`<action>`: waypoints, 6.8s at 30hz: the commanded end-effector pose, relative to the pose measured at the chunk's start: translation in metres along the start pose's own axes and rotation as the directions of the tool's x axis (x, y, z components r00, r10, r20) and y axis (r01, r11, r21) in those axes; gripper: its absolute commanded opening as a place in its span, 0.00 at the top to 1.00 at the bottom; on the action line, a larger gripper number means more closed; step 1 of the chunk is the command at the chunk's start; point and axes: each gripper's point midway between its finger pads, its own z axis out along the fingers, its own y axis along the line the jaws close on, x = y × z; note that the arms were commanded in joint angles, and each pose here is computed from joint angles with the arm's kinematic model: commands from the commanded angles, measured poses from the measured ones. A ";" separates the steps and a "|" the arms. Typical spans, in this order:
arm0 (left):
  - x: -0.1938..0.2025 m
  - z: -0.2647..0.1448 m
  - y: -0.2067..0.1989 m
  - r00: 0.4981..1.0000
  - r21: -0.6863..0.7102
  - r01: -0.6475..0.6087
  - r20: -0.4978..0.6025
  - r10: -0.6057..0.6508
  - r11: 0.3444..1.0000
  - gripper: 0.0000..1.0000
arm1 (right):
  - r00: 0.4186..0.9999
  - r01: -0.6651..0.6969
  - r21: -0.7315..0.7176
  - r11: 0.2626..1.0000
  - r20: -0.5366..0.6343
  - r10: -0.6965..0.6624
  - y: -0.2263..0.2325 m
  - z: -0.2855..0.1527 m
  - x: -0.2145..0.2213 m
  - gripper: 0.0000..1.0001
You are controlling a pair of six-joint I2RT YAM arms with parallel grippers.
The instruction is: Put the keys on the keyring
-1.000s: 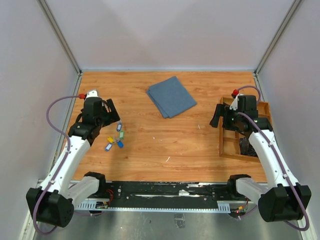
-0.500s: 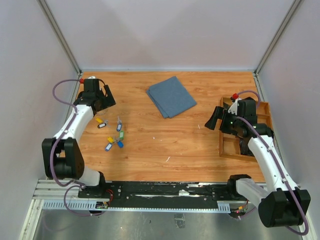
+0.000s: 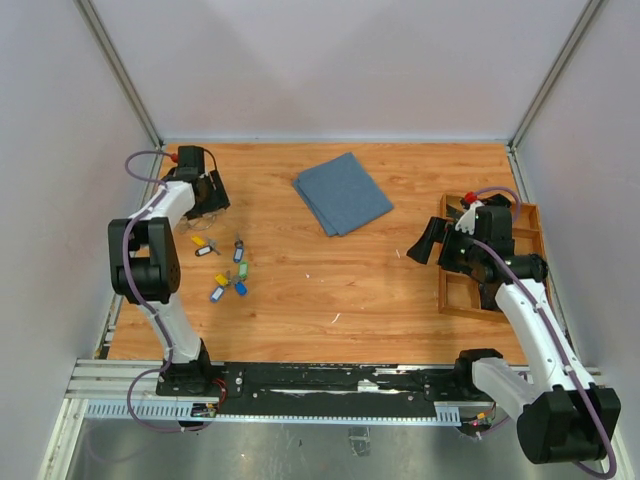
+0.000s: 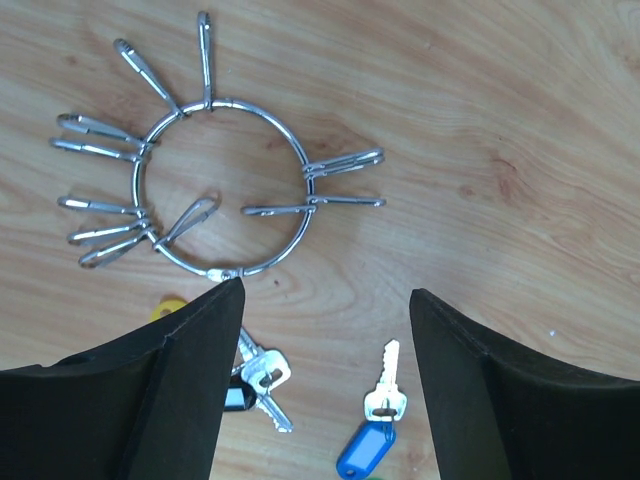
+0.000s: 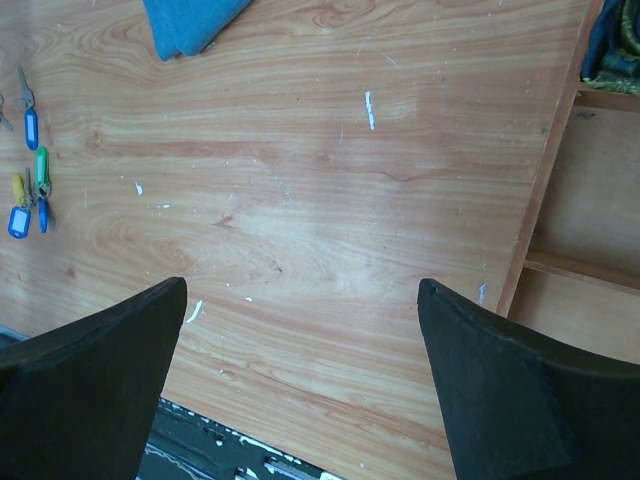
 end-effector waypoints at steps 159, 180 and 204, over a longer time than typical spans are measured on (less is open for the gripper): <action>0.086 -0.355 -0.163 0.848 0.668 -0.487 0.516 0.120 0.562 0.05 | 0.422 0.874 -0.308 0.376 0.097 -0.901 0.159 -0.031 0.100 1.00; 0.112 -0.448 -0.207 0.943 0.932 -0.326 0.332 -0.009 0.156 0.24 | 0.232 0.965 -0.203 0.165 0.375 -0.897 0.220 -0.112 0.011 0.99; 0.160 -0.426 -0.231 0.970 0.967 -0.230 0.218 0.109 0.110 0.49 | 0.241 0.964 -0.212 0.161 0.437 -0.867 0.251 -0.106 0.004 0.99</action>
